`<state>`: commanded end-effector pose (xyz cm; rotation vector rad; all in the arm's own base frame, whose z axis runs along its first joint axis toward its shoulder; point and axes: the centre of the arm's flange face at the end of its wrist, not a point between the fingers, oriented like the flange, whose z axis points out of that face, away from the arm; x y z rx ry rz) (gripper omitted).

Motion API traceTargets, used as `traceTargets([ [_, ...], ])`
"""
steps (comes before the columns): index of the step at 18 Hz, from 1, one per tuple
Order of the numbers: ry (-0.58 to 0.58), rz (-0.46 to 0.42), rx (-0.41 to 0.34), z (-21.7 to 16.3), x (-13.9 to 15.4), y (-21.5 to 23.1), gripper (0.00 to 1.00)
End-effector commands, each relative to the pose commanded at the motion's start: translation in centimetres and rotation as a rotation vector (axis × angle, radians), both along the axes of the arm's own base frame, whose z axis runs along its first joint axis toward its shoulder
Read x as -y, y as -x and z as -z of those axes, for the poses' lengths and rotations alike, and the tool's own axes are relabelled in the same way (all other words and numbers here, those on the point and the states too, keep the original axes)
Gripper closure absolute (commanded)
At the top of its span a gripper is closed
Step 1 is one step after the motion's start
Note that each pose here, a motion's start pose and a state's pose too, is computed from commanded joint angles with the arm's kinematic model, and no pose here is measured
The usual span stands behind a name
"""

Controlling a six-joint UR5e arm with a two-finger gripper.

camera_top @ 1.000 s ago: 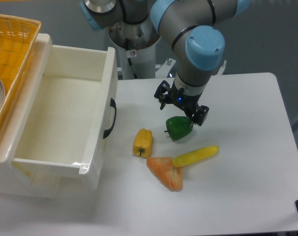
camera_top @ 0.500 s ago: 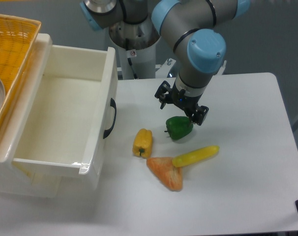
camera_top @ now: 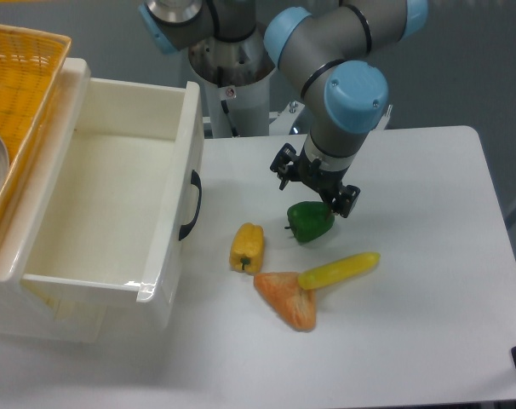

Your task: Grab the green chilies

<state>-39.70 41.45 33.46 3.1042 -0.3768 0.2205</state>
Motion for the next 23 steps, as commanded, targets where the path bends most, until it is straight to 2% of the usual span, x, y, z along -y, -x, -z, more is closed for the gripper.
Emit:
traceTargets([
  [2,0.028,0.062,0.0,0.9,0.4,-0.1,0.0],
  [5,0.038,0.082,0.006,1.6,0.1,-0.1,0.0],
  [9,0.026,0.146,-0.002,2.6,-0.1,0.2,0.0],
  [12,-0.006,0.2,-0.04,4.8,-1.0,1.1,0.0],
  [16,-0.005,0.258,-0.032,6.5,-1.6,1.3,0.0],
  [23,0.028,0.259,-0.005,8.1,-0.2,1.1,0.0],
])
